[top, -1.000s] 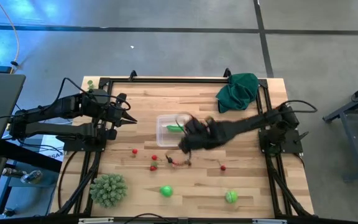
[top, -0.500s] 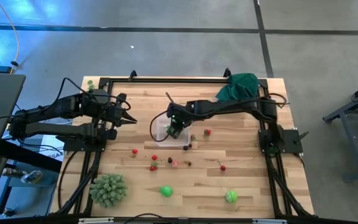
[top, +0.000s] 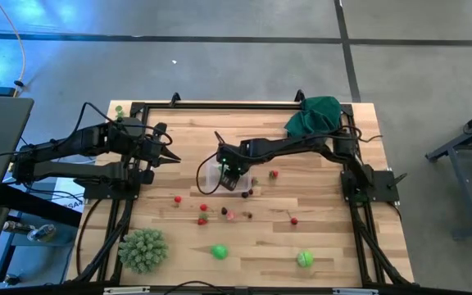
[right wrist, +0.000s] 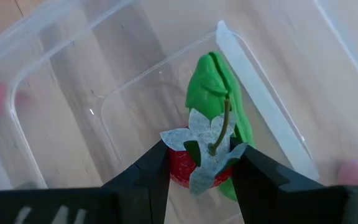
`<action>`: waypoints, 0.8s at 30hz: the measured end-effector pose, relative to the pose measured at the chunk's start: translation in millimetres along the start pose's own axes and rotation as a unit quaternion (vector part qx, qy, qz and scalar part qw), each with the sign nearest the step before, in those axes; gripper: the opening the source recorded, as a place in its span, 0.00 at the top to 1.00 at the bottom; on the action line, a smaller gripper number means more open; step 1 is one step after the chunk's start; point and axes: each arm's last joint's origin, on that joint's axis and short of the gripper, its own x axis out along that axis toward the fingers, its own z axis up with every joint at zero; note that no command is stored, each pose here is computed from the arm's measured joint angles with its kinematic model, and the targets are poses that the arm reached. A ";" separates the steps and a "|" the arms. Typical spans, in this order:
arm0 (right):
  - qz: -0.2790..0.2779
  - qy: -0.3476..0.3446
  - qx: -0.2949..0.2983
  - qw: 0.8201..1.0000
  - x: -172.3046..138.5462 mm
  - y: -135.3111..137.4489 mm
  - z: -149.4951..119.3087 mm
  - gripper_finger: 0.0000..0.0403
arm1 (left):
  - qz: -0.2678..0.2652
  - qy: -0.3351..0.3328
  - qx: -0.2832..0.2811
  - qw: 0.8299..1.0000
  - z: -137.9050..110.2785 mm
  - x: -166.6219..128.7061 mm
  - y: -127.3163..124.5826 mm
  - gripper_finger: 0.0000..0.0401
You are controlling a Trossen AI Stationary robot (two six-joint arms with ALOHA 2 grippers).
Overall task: Pick and placing Produce into tupperware
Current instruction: Put the red strawberry into the transparent container
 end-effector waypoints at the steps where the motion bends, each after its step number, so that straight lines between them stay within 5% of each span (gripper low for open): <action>1: 0.000 0.000 -0.004 1.000 0.0 0.4 -0.2 0.68 | 0.000 0.000 0.000 1.000 0.0 0.1 0.0 0.95; 10: -0.001 -0.005 -0.018 1.000 -0.7 1.4 1.5 0.68 | 0.000 0.000 0.000 1.000 0.0 0.1 0.0 0.95; 24: -0.021 -0.012 -0.017 1.000 -0.4 0.0 1.9 0.54 | 0.000 0.000 0.000 1.000 0.0 0.1 0.0 0.95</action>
